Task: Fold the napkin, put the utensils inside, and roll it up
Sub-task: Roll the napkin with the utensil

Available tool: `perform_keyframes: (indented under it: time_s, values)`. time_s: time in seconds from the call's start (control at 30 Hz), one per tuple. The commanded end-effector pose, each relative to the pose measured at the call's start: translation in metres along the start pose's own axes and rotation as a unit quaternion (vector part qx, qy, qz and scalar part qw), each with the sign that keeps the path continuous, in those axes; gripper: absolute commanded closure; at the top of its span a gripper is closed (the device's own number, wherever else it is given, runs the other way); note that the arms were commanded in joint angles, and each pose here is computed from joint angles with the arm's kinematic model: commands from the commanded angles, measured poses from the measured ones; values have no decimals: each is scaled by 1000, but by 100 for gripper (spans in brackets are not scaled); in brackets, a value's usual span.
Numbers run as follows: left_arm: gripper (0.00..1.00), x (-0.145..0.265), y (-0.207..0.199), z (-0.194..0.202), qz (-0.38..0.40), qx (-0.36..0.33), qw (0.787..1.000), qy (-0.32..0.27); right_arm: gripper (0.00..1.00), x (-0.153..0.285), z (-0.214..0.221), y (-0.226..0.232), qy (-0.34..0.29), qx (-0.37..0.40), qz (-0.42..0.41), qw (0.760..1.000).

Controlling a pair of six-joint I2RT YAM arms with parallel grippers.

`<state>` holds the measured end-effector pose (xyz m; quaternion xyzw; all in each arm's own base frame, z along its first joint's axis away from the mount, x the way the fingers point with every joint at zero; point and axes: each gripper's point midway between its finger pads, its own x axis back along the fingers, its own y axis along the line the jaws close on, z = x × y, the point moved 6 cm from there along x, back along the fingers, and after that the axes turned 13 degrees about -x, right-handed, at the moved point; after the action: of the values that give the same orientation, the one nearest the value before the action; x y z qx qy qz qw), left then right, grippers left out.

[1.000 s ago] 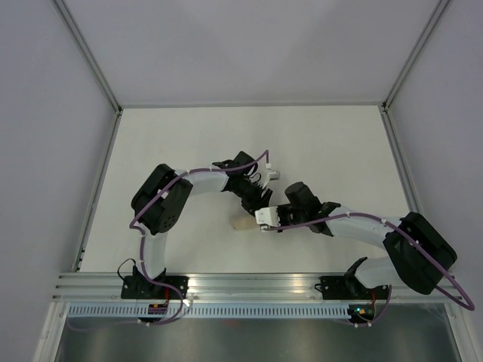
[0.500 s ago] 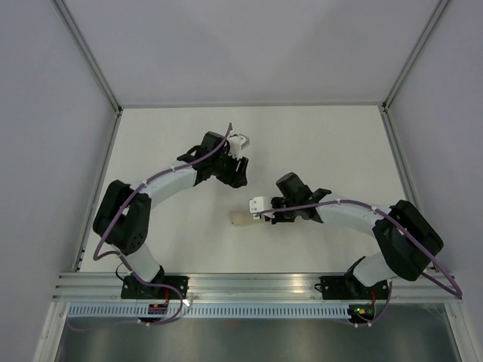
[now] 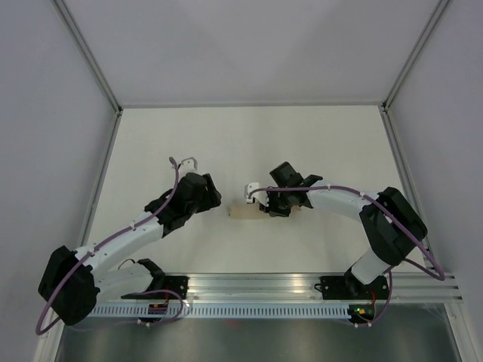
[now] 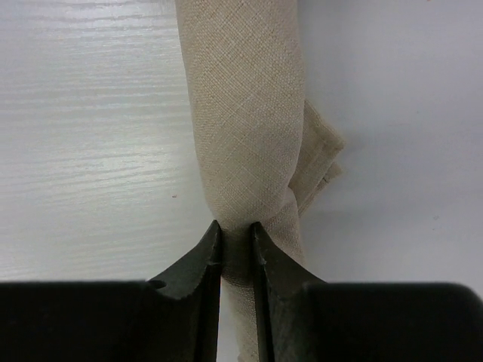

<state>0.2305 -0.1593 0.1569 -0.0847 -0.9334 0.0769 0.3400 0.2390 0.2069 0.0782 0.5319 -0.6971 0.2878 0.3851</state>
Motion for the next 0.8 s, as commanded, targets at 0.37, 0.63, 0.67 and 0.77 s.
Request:
perform_keyframes:
  time_s: [0.37, 0.63, 0.67, 0.77]
  values:
    - [30, -12, -70, 61, -21, 60, 998, -30, 85, -11, 18, -5, 69, -190, -98, 974]
    - [31, -37, -98, 72, -11, 72, 997, -12, 85, -10, 13, -19, 62, -257, -130, 956]
    - [32, -39, -105, 68, -8, 75, 997, -15, 85, -10, 13, -20, 64, -268, -132, 952]
    - [32, -49, -114, 68, -14, 70, 997, -11, 85, -11, 11, -22, 61, -286, -139, 946]
